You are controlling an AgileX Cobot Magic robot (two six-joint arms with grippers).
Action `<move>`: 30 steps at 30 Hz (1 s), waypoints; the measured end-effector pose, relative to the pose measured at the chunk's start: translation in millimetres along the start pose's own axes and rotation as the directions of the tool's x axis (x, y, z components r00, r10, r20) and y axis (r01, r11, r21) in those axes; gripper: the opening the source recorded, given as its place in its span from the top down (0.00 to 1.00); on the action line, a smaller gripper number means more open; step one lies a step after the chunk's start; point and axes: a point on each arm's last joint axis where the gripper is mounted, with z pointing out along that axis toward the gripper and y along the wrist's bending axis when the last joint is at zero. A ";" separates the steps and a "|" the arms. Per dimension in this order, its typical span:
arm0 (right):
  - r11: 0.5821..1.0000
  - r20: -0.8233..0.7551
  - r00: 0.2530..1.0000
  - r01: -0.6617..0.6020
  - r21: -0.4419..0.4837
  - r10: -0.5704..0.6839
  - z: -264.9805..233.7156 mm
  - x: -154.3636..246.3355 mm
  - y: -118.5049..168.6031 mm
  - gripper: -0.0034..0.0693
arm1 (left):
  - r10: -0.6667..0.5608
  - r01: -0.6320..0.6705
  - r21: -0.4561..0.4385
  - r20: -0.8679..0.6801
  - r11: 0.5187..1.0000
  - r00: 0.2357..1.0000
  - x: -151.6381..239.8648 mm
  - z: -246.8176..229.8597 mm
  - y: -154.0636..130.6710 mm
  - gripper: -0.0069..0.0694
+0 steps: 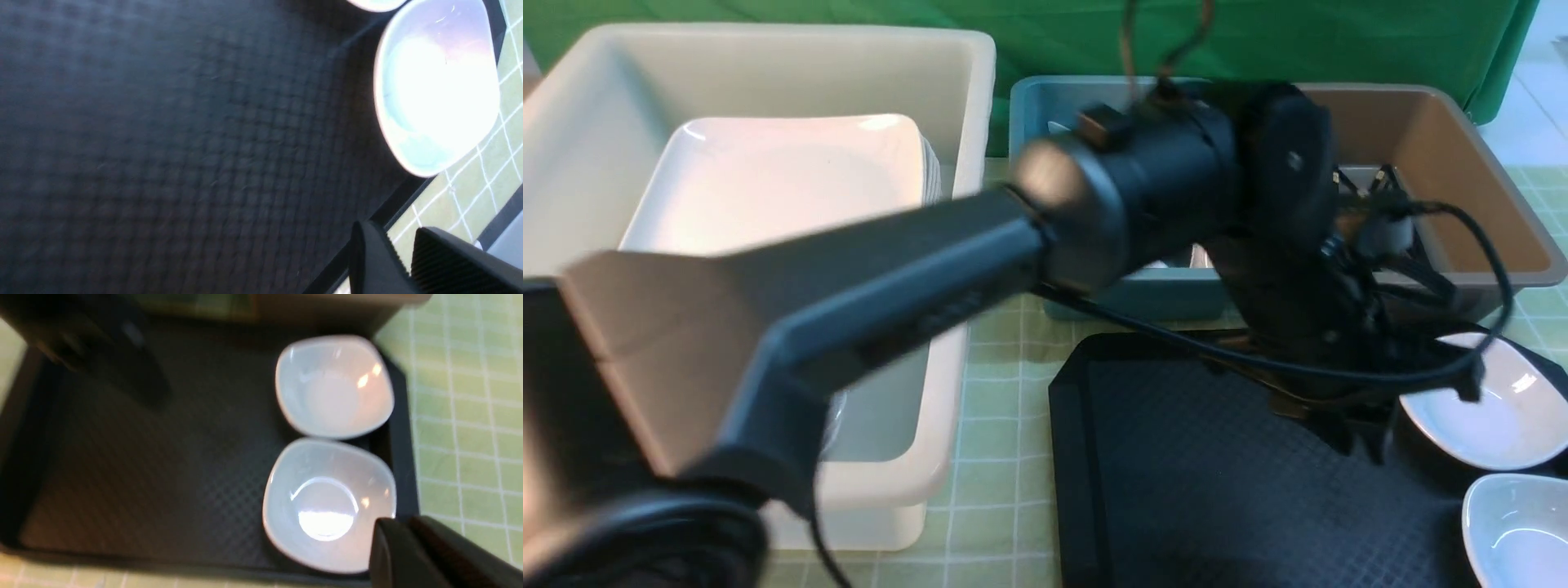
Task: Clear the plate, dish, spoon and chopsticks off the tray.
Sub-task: Use the left arm to grab a small plate from the dinner plate
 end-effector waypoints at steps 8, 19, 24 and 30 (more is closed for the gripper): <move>0.999 0.203 0.978 -0.036 -0.008 0.036 -37.5 24.1 -17.4 0.89 | 0.014 -0.011 0.058 -0.046 0.998 0.999 3.0 43.6 -21.0 0.61; 0.999 0.217 0.975 -0.040 -0.010 0.041 -40.2 26.5 -18.7 0.88 | 0.022 -0.016 0.121 -0.051 0.993 0.998 20.8 98.3 -42.6 0.52; 0.999 0.218 0.975 -0.040 -0.010 0.041 -40.2 26.4 -18.6 0.88 | 0.016 -0.014 0.126 -0.012 0.992 1.000 17.5 103.1 -41.6 0.52; 0.999 0.218 0.975 -0.040 -0.010 0.041 -40.2 26.4 -18.6 0.86 | -0.027 0.023 0.136 0.028 0.990 0.999 13.5 103.0 -42.3 0.52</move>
